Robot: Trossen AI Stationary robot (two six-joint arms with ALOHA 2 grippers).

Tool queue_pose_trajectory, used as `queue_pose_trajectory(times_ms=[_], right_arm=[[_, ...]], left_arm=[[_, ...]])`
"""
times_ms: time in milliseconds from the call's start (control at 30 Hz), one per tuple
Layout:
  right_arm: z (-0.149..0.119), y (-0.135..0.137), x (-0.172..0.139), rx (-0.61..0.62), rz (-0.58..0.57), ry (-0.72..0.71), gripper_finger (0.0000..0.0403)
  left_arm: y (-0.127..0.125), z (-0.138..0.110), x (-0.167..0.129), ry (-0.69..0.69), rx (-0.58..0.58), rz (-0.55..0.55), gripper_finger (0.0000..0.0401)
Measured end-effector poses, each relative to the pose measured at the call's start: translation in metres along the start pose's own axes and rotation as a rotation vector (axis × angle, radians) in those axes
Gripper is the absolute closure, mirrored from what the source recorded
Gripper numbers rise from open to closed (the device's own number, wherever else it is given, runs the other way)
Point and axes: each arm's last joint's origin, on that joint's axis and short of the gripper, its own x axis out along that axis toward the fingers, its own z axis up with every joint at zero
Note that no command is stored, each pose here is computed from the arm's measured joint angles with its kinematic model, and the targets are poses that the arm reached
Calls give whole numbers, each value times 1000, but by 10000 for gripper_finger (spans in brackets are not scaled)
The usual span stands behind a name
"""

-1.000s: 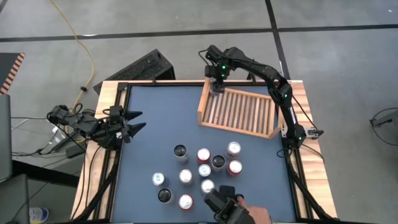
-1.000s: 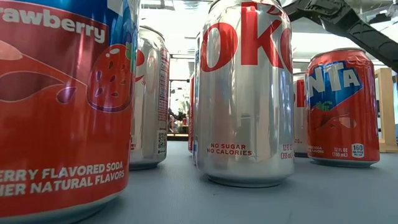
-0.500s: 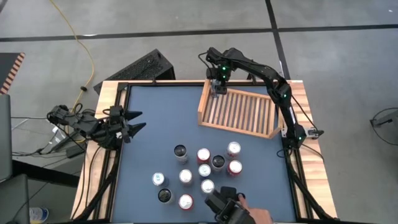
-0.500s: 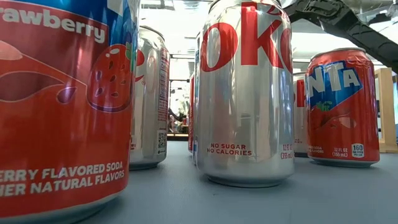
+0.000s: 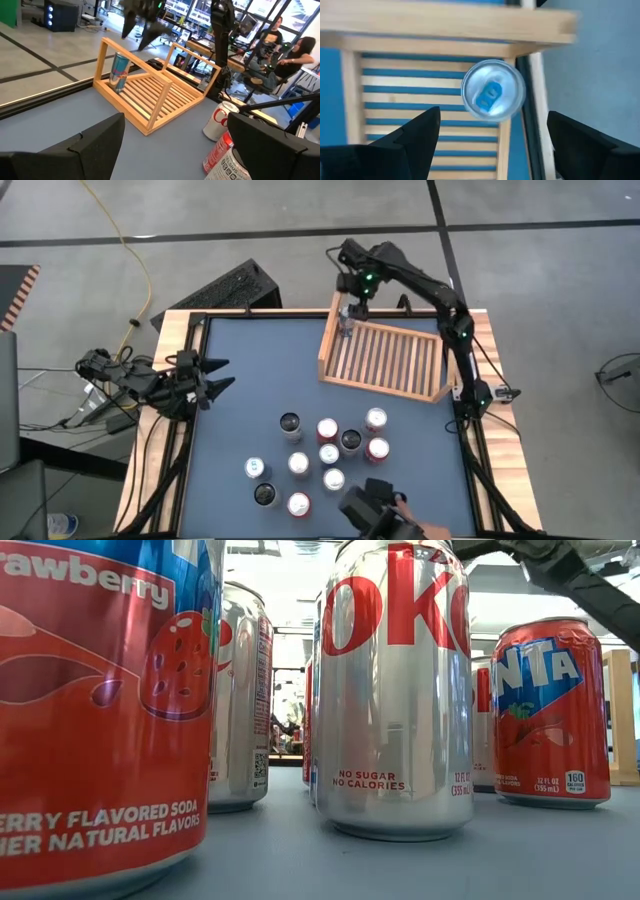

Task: Place canned beverage on shelf
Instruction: Put the right blue soda can on the shelf aligned with the other blue soda can

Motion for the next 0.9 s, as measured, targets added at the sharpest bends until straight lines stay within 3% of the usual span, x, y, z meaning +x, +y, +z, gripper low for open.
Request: queue_pose_trajectory(times_ms=[167,267,533,700,900], right_arm=[[-18,17,-41,138,81,6,58],[-25,42,-59,158,147,1,58],[-51,143,-99,57,270,-42,58],[-73,216,-113,-5,346,-163,58],[-84,283,-102,-99,273,-412,58]], left_arm=[[-1,-1,0,20,1,-47,60],[-2,-1,0,31,1,-73,60],[-4,-1,0,56,-5,-143,60],[-7,-1,1,67,-11,-181,60],[-17,-6,11,101,19,-174,60]])
